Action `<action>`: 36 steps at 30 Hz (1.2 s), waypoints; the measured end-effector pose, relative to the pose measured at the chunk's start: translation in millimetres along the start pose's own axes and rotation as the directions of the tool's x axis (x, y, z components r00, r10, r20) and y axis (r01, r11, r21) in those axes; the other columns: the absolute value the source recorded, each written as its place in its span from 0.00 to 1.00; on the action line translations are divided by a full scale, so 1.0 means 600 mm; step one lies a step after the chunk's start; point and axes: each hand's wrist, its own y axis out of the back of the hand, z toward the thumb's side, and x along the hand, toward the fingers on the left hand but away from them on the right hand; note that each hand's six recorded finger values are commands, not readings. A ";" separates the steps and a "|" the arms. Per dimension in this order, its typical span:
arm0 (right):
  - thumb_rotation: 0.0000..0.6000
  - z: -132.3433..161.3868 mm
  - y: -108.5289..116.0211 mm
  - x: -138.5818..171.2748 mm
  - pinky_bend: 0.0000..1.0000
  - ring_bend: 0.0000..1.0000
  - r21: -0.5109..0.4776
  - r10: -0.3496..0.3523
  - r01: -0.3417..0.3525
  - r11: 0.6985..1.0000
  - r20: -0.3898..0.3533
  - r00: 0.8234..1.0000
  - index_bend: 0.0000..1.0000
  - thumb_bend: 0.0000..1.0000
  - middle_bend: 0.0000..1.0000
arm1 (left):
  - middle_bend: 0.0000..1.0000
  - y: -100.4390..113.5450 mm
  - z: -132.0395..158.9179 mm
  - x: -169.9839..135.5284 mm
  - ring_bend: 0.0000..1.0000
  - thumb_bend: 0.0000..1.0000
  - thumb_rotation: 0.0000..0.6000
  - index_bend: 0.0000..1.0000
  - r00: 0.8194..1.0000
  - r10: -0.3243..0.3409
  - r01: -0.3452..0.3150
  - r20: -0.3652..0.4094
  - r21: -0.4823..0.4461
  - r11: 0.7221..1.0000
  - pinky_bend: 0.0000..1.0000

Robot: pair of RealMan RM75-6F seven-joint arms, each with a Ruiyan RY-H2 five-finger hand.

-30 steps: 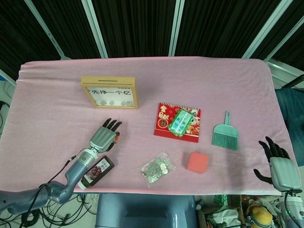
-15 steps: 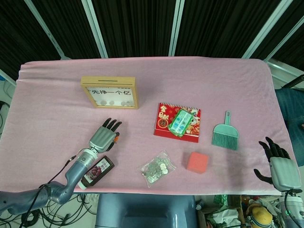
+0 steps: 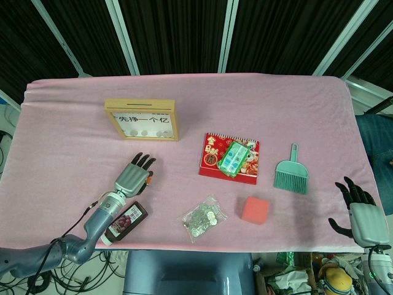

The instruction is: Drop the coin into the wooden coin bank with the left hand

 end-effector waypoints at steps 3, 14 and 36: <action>1.00 0.000 0.000 0.000 0.16 0.10 -0.002 -0.001 0.001 1.000 -0.001 1.000 0.15 0.16 0.02 | 0.10 0.003 0.000 -0.001 0.00 0.48 1.00 0.58 1.000 0.008 -0.008 0.002 -0.005 1.000 0.00; 1.00 0.000 0.000 0.000 0.16 0.10 -0.004 -0.002 0.002 1.000 -0.001 1.000 0.15 0.16 0.02 | 0.10 0.040 0.005 -0.023 0.00 0.48 1.00 0.58 0.998 0.055 -0.054 0.026 -0.019 0.998 0.00; 1.00 0.003 0.001 0.002 0.16 0.10 -0.021 -0.003 0.003 1.000 0.004 1.000 0.15 0.16 0.02 | 0.11 0.280 -0.077 -0.056 0.00 0.48 1.00 0.58 0.954 0.281 -0.277 -0.109 0.048 0.960 0.00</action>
